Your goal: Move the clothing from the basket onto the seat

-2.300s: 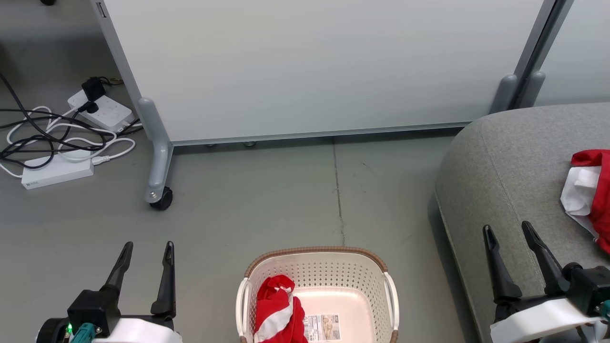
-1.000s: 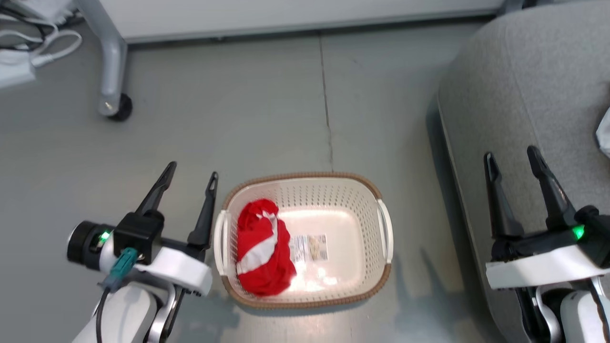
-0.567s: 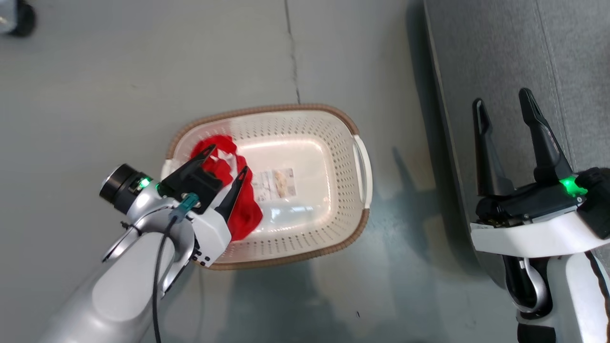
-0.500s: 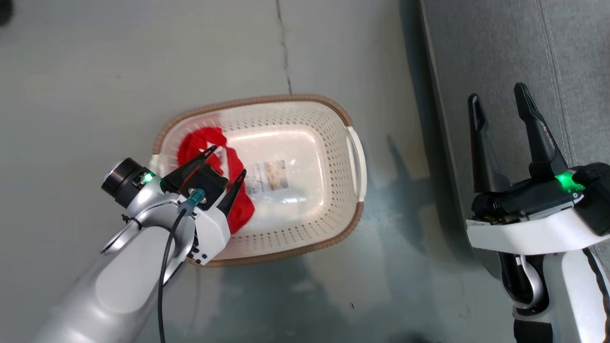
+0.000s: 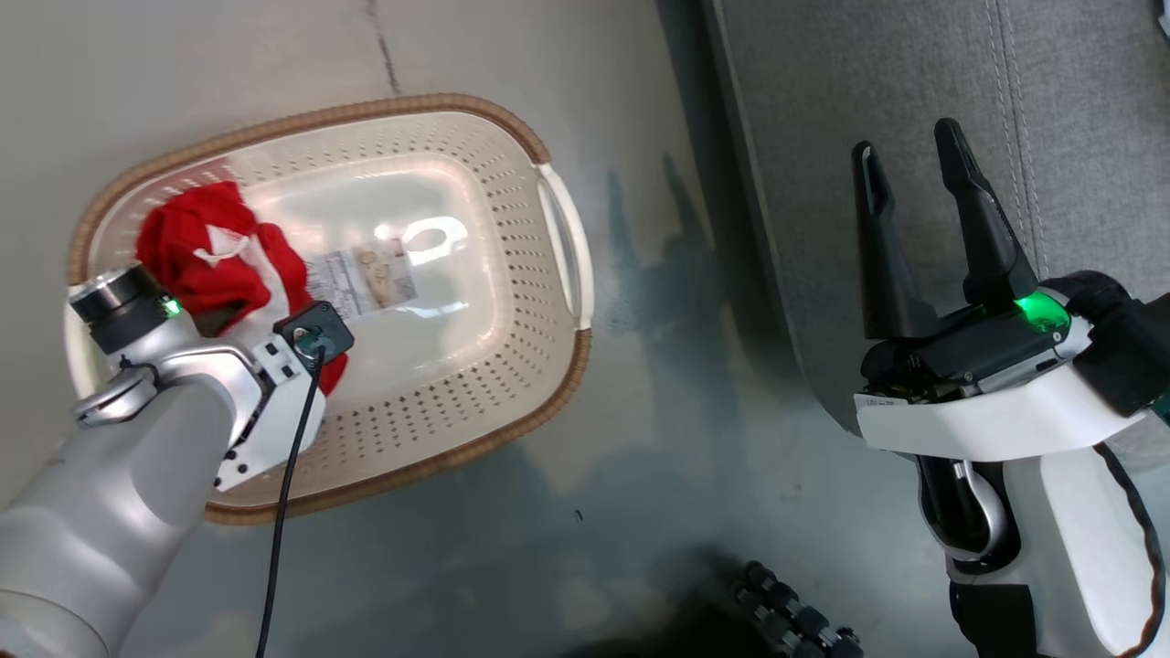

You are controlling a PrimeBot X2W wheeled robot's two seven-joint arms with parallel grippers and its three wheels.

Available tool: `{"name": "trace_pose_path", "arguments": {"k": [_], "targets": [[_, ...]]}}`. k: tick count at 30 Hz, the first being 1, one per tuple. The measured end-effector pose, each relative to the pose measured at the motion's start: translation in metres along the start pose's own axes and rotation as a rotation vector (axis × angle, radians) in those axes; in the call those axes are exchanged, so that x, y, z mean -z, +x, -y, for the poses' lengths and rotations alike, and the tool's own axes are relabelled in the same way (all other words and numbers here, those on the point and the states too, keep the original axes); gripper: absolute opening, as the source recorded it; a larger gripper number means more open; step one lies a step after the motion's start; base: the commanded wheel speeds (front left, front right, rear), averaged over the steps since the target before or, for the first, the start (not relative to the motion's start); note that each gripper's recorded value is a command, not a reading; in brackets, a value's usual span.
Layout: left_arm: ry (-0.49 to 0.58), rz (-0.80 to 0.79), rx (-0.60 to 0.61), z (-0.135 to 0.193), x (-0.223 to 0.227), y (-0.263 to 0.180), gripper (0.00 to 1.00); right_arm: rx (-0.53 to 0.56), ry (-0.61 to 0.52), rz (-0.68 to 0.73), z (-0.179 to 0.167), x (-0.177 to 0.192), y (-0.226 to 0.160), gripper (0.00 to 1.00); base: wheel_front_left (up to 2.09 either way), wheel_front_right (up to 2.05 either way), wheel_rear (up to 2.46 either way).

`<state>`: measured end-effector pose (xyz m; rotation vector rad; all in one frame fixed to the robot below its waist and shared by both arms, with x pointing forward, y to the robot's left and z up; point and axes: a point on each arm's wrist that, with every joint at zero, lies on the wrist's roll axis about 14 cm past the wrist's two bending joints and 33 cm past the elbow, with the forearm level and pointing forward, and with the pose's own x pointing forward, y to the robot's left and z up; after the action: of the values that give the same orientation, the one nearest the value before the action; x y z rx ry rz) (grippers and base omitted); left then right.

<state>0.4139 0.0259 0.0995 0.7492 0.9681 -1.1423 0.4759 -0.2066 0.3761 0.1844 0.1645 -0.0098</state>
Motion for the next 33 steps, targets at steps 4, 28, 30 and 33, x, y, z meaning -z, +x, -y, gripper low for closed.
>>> {"name": "trace_pose_path", "arguments": {"k": [4, 28, 30, 33], "targets": [[0.085, -0.096, 0.035, 0.003, 0.016, 0.019, 1.00, 0.021, -0.006, -0.014, 0.008, 0.005, -0.001, 1.00, 0.00, 0.00, 0.00], [-0.292, 0.285, -0.105, -0.025, -0.071, -0.007, 0.00, 0.006, -0.021, 0.053, 0.003, -0.020, 0.001, 1.00, 0.00, 0.00, 0.00], [-0.343, 0.342, -0.130, -0.028, -0.080, -0.020, 0.00, 0.002, -0.025, 0.064, 0.000, -0.025, -0.001, 1.00, 0.00, 0.00, 0.00], [-0.419, 0.419, -0.183, -0.036, -0.090, -0.041, 0.00, -0.014, -0.033, 0.083, -0.006, -0.033, -0.003, 1.00, 0.00, 0.00, 0.00]]}}
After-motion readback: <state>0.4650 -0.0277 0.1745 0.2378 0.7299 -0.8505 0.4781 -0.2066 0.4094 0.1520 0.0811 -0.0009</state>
